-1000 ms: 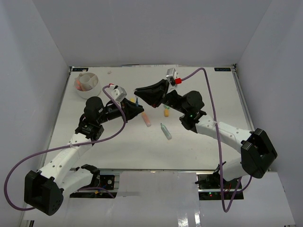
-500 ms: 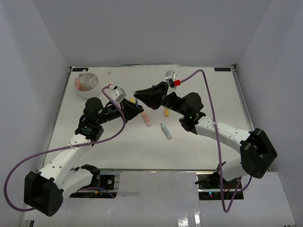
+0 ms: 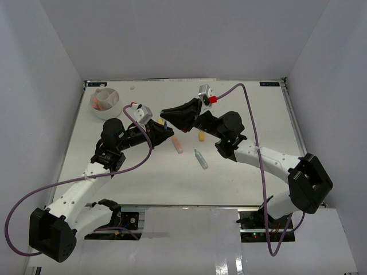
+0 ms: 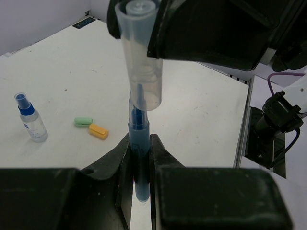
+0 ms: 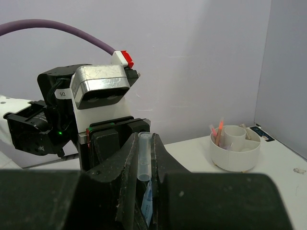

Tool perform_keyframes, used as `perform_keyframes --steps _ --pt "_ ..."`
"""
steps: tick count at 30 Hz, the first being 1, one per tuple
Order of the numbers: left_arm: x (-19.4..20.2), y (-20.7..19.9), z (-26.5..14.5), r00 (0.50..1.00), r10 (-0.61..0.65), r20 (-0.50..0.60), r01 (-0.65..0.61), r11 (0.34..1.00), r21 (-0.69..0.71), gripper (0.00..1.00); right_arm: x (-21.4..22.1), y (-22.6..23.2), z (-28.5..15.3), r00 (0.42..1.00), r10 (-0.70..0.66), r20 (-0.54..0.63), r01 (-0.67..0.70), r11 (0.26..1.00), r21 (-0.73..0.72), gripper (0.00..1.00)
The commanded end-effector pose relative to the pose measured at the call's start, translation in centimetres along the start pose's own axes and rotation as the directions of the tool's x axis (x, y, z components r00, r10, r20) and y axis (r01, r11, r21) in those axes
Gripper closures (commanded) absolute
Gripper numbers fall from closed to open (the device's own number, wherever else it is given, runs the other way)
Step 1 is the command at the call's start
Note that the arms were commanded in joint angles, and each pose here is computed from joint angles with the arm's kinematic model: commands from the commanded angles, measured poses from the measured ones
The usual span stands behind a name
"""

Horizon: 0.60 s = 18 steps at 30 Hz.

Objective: Sort the stationery into containers
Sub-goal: Close the pen cap on the pen.

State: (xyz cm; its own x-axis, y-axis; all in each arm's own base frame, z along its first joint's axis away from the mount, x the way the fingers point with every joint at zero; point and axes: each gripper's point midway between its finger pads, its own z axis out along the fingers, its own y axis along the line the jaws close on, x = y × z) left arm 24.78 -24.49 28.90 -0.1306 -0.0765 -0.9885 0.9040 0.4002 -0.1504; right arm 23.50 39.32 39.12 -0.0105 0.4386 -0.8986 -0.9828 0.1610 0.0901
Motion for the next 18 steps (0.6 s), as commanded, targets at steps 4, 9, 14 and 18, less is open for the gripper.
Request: perform_keyframes --steps 4,9,14,18 --pt "-1.1 -1.2 -0.2 0.999 0.036 0.031 -0.038 0.998 0.050 1.00 -3.1 -0.1 1.2 0.994 -0.068 0.083 0.069 0.998 -0.002 0.92" --pt "-0.9 -1.1 -0.2 0.999 0.030 0.026 -0.031 0.999 0.045 1.00 -3.7 0.0 1.2 0.992 -0.088 0.091 0.088 0.996 0.004 0.92" --pt "-0.9 -1.0 -0.1 0.999 0.027 0.023 -0.027 0.999 0.041 1.00 -4.2 -0.1 1.1 0.990 -0.105 0.095 0.104 0.994 0.016 0.92" --pt "-0.8 -0.9 -0.1 1.000 0.022 0.019 -0.023 0.999 0.041 1.00 -4.3 -0.1 1.0 0.989 -0.115 0.094 0.113 0.993 0.023 0.92"
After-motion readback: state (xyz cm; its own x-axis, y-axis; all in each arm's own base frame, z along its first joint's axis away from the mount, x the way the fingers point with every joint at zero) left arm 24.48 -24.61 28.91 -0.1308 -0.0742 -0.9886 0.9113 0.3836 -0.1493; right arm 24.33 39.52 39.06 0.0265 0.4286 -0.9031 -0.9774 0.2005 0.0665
